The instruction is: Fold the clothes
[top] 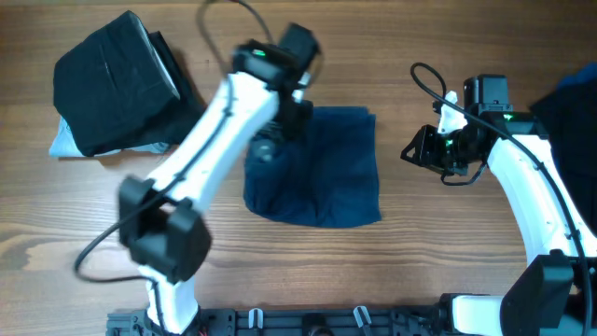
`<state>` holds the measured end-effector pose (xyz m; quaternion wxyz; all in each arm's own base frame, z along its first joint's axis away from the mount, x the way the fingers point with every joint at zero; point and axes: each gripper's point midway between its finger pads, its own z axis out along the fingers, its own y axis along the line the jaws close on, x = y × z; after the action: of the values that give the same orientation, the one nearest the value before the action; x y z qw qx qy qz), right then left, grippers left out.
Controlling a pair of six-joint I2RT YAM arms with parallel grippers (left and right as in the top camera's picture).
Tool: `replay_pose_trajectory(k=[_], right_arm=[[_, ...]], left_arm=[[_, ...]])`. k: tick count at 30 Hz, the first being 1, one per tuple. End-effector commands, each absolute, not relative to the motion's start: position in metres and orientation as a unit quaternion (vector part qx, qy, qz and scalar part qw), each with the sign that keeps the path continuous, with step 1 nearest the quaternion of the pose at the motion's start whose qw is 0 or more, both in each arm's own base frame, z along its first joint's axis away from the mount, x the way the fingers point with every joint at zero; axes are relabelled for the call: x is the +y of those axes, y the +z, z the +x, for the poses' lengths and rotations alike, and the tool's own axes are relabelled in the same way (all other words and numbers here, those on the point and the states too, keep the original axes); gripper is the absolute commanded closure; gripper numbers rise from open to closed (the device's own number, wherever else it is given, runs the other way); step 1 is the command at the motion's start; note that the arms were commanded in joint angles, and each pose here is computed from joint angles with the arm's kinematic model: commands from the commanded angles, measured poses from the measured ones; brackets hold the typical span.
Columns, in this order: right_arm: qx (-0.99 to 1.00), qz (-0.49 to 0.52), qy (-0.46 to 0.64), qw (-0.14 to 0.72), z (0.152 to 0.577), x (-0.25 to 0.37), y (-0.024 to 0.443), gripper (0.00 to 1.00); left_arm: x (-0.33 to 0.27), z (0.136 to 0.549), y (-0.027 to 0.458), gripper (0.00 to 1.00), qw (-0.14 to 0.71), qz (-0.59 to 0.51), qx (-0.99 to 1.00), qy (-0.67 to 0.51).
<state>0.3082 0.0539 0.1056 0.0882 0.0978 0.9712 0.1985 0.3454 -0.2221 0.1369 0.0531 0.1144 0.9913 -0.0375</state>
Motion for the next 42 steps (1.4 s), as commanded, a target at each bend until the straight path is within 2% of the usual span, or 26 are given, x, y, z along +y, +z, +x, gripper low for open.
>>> replay_pose_trajectory(k=[1,2,3,4,6,8,11,12,14,16,18,20,22,25,26,30,31,32,33,36,42], right_arm=[[0.97,0.097,0.202,0.099,0.312,0.055,0.113,0.64],[0.97,0.097,0.202,0.099,0.312,0.055,0.113,0.64],[0.97,0.097,0.202,0.099,0.312,0.055,0.113,0.64],[0.969,0.099,0.202,0.099,0.312,0.055,0.113,0.64],[0.969,0.101,0.201,0.099,0.312,0.055,0.113,0.64],[0.97,0.112,0.192,0.098,0.312,0.051,0.112,0.64],[0.971,0.111,0.19,0.097,0.312,0.051,0.111,0.64],[0.971,0.111,0.19,0.097,0.311,0.051,0.111,0.63],[0.971,0.111,0.19,0.096,0.311,0.051,0.111,0.62],[0.969,0.094,0.203,0.102,0.313,0.056,0.114,0.59],[0.957,0.027,0.266,0.116,0.315,0.081,0.125,0.59],[0.941,-0.016,0.313,0.125,0.315,0.11,0.132,0.6],[0.94,-0.056,0.31,0.132,0.313,0.132,0.125,0.63],[0.939,-0.136,0.286,0.138,0.305,0.169,0.101,0.67],[0.934,-0.168,0.285,0.136,0.301,0.186,0.089,0.72],[0.942,-0.209,0.237,0.109,0.292,0.2,0.037,0.75],[0.96,-0.184,0.196,0.082,0.29,0.187,0.013,0.83],[0.986,-0.102,0.122,0.041,0.286,0.158,-0.017,0.92],[0.995,-0.052,0.086,0.017,0.282,0.142,-0.031,0.96],[0.995,0.073,0.029,-0.059,0.259,0.107,-0.056,0.96],[0.993,0.068,0.049,-0.079,0.253,0.11,-0.058,0.96]], left_arm=[[-0.277,0.335,0.109,0.9,0.033,0.083,0.993,-0.079],[-0.287,0.334,0.106,0.9,0.033,0.08,0.992,-0.09],[-0.298,0.332,0.102,0.8,0.033,0.084,0.991,-0.099],[-0.31,0.327,0.099,0.62,0.03,0.094,0.989,-0.11],[-0.324,0.32,0.099,0.46,0.024,0.107,0.986,-0.128],[-0.332,0.312,0.099,0.26,0.021,0.118,0.984,-0.133],[-0.327,0.307,0.1,0.2,0.014,0.124,0.985,-0.122],[-0.318,0.308,0.1,0.28,0.013,0.119,0.987,-0.107],[-0.29,0.316,0.107,0.29,0.022,0.099,0.993,-0.068],[-0.253,0.329,0.116,0.22,0.037,0.071,0.997,-0.022],[-0.209,0.346,0.122,0.09,0.052,0.036,0.997,0.031],[-0.179,0.36,0.12,0.02,0.046,-0.003,0.998,0.04],[-0.153,0.371,0.116,0.02,0.037,-0.04,0.998,0.035],[-0.147,0.375,0.106,0.13,0.003,-0.029,0.999,-0.042],[-0.142,0.372,0.1,0.17,-0.013,-0.028,0.997,-0.066],[-0.137,0.364,0.082,0.21,-0.049,-0.02,0.989,-0.136],[-0.141,0.36,0.079,0.2,-0.058,-0.013,0.985,-0.163],[-0.147,0.354,0.076,0.19,-0.069,-0.001,0.979,-0.193],[-0.149,0.351,0.074,0.19,-0.074,0.007,0.976,-0.207],[-0.158,0.347,0.066,0.18,-0.076,0.013,0.97,-0.229],[-0.193,0.343,0.054,0.17,-0.063,0.044,0.95,-0.301]])
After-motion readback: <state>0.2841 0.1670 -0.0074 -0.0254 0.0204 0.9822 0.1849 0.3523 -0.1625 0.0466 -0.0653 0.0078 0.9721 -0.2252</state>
